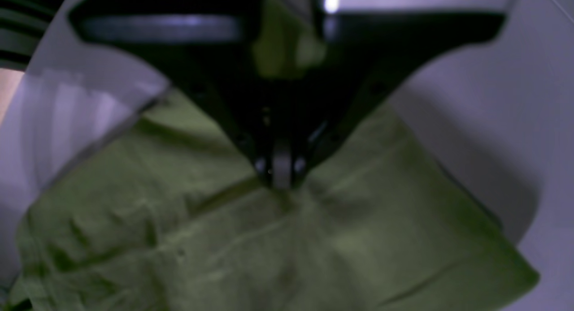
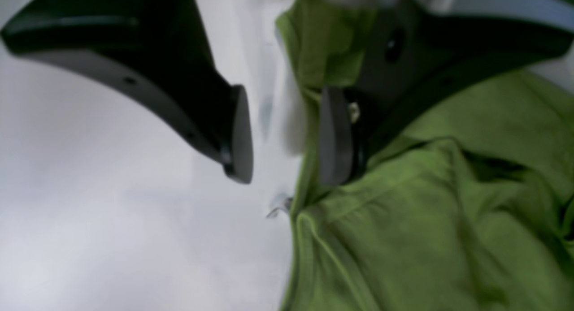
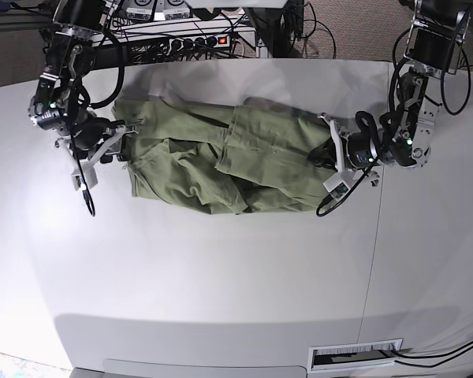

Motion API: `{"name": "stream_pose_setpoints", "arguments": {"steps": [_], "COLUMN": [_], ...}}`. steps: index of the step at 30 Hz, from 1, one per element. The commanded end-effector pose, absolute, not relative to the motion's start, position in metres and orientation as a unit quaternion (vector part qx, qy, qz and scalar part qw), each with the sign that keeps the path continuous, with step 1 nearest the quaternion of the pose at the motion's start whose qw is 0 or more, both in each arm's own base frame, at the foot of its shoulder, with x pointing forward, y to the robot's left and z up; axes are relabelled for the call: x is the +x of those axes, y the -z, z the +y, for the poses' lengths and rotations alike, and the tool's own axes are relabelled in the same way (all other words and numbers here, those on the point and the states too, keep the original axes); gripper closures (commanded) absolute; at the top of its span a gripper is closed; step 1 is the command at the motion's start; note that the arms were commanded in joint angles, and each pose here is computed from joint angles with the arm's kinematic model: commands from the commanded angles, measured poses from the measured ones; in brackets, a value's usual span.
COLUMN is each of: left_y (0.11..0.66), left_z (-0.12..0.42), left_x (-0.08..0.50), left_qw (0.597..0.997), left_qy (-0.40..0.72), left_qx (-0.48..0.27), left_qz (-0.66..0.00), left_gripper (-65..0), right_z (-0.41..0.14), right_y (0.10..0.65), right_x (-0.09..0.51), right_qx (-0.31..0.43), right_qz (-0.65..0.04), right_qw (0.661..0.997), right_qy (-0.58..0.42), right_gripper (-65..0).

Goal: Fold the T-shirt properly
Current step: 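Regrasp the shirt's collar end with the right gripper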

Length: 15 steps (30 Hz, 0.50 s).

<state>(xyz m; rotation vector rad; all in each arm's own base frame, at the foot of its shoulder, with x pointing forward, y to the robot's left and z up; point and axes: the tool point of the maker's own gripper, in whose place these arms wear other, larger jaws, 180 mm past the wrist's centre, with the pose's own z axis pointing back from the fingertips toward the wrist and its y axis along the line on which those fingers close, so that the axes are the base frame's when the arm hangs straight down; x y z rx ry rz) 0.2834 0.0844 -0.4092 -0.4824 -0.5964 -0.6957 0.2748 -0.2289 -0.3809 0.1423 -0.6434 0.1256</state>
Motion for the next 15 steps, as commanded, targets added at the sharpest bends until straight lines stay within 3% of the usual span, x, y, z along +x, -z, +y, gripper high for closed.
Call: {"name": "stream_pose_setpoints", "arguments": {"steps": [1, 6, 9, 11, 15], "left_y": [0.428, 0.428, 0.428, 0.428, 0.428], "left_z": [0.105, 0.104, 0.104, 0.103, 0.103], "left_x": [0.272, 0.272, 0.271, 0.27, 0.27], "left_qw": [0.888, 0.887, 0.886, 0.884, 0.884], "left_qy": [0.351, 0.351, 0.355, 0.359, 0.359], "left_qx": [-0.183, -0.183, -0.185, -0.187, -0.187], "left_qz": [-0.236, -0.236, -0.235, -0.235, -0.235], "left_gripper": [0.0, 0.0, 0.0, 0.0, 0.0], "right_z": [-0.233, -0.22, -0.213, -0.207, -0.205], "right_y": [0.377, 0.407, 0.417, 0.419, 0.418], "right_x": [0.281, 0.269, 0.263, 0.26, 0.259], "right_qx": [0.072, 0.14, 0.171, 0.192, 0.196], "right_qz": [-0.329, -0.279, -0.244, -0.23, -0.228], "right_qw": [0.94, 0.949, 0.954, 0.954, 0.953], "right_qy": [-0.058, -0.044, -0.036, -0.033, -0.034], "right_gripper": [-26.2, -26.3, -32.5, -32.7, -32.7]}}
